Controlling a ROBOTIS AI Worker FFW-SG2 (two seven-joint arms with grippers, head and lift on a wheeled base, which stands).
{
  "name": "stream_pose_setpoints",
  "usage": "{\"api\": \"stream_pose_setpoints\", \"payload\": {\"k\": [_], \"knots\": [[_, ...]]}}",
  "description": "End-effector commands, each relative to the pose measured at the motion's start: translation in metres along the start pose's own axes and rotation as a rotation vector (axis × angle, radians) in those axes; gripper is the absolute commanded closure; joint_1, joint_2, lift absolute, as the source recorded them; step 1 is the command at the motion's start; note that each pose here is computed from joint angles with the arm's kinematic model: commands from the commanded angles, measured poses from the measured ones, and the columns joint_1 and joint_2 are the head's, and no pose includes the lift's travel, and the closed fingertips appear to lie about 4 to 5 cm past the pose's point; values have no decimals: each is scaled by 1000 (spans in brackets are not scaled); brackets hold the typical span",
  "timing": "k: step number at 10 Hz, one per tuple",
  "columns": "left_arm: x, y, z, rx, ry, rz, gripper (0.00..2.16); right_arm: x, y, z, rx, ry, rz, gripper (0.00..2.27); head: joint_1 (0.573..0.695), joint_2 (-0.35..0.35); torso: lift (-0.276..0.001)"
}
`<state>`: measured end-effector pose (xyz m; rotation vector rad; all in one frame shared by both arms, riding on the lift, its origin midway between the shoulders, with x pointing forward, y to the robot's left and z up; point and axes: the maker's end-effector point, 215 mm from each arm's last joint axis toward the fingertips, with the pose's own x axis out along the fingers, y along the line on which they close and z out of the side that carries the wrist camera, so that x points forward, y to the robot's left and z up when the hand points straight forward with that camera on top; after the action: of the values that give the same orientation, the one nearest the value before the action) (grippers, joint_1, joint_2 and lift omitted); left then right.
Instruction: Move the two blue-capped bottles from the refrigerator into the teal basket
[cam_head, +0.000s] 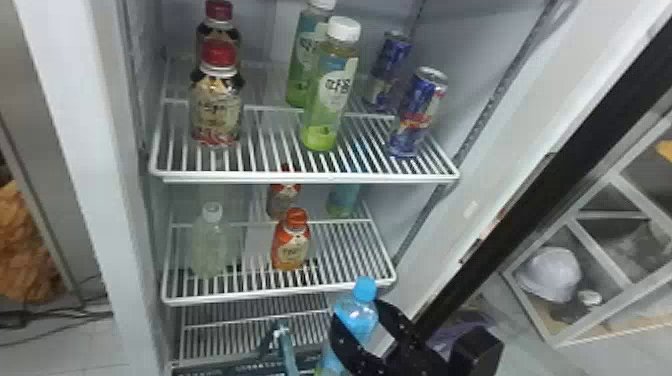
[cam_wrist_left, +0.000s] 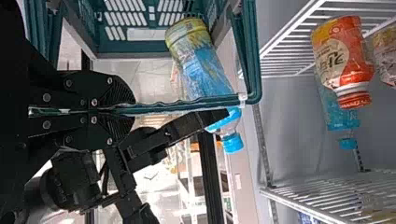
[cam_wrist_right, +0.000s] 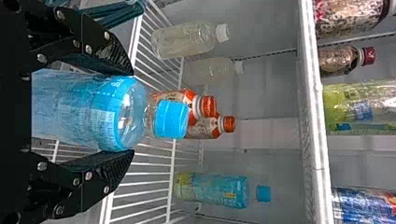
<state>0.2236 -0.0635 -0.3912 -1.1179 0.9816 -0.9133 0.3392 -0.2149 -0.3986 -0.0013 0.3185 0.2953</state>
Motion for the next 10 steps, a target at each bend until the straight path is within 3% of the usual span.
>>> {"api": "stream_pose_setpoints", "payload": {"k": [1, 7, 10], "knots": [[0, 0, 1, 0, -2, 0, 1108, 3, -15, -2, -26, -11, -15, 487, 695, -350, -136], [0, 0, 1, 2, -1, 0, 1108, 9, -16, 15, -39, -83, 7, 486, 695, -350, -136], [0, 0, 1, 3, -1, 1, 1108, 10, -16, 21, -65, -94, 31, 242, 695, -350, -136]]}}
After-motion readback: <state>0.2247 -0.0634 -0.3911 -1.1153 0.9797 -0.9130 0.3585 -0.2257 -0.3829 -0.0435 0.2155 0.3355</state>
